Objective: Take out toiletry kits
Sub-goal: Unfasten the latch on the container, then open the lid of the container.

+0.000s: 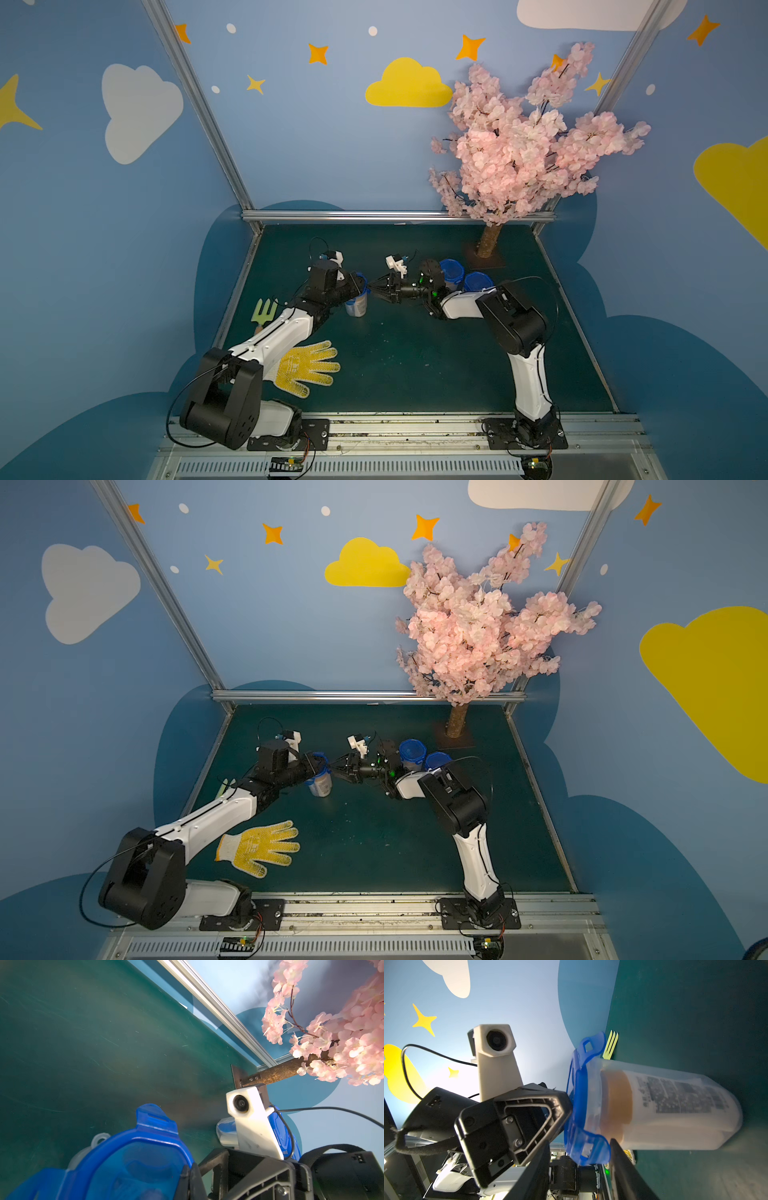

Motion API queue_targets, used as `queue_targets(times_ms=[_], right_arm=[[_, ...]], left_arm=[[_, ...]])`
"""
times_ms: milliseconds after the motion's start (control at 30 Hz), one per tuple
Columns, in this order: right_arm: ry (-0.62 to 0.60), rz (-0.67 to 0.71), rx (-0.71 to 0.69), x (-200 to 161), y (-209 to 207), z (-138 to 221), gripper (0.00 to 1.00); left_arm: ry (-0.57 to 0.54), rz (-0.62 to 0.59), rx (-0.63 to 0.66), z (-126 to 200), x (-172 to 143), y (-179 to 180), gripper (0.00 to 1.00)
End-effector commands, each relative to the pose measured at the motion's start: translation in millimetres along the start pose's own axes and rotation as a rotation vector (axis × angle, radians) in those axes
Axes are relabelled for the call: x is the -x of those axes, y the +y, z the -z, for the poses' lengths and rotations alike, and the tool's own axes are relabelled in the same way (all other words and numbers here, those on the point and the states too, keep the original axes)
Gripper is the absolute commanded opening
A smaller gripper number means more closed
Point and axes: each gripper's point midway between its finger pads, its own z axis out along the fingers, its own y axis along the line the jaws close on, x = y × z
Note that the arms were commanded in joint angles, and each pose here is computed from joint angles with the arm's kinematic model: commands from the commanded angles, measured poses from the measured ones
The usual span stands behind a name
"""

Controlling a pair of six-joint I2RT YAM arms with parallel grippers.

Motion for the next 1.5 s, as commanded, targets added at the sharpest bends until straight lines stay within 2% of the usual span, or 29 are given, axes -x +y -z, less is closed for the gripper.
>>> queue_targets(times_ms=[0,367,567,700,833,1167,1367,1467], right_arm=[[-0.012,0.217,0.124,5.1,78.0,8.8,0.45],[-0.008,0.227,0.096,6.2,85.8,11.2,0.44],[0.016,0.173,-0.122,-0.4,47.1,15.2,0.41],[0.029,0.152,-0.255,-4.2,23.1,21.9,0.48],[0.041,0.131,-0.243,-4.1,17.8,16.5,0.54],[0.092,0.120,-0.204,-1.8,18.5,-6.7,0.53],[0.089,0.108,-0.213,-0.3,13.9,-8.9,0.54],[0.090,0.105,-0.200,-0.8,14.8,-10.1,0.46]], left_arm=[[0.479,0.152,0.532,34.3,-150.2,145.6,0.02],[0.472,0.151,0.521,35.0,-148.4,142.1,0.02],[0.430,0.131,0.483,35.4,-127.6,123.5,0.02],[0.396,0.123,0.452,36.5,-113.8,110.1,0.02],[0.379,0.114,0.437,38.3,-106.6,102.6,0.02],[0.386,0.116,0.428,34.6,-108.2,102.2,0.02],[0.389,0.115,0.421,32.3,-108.0,101.0,0.02],[0.389,0.114,0.426,32.5,-107.8,102.2,0.02]])
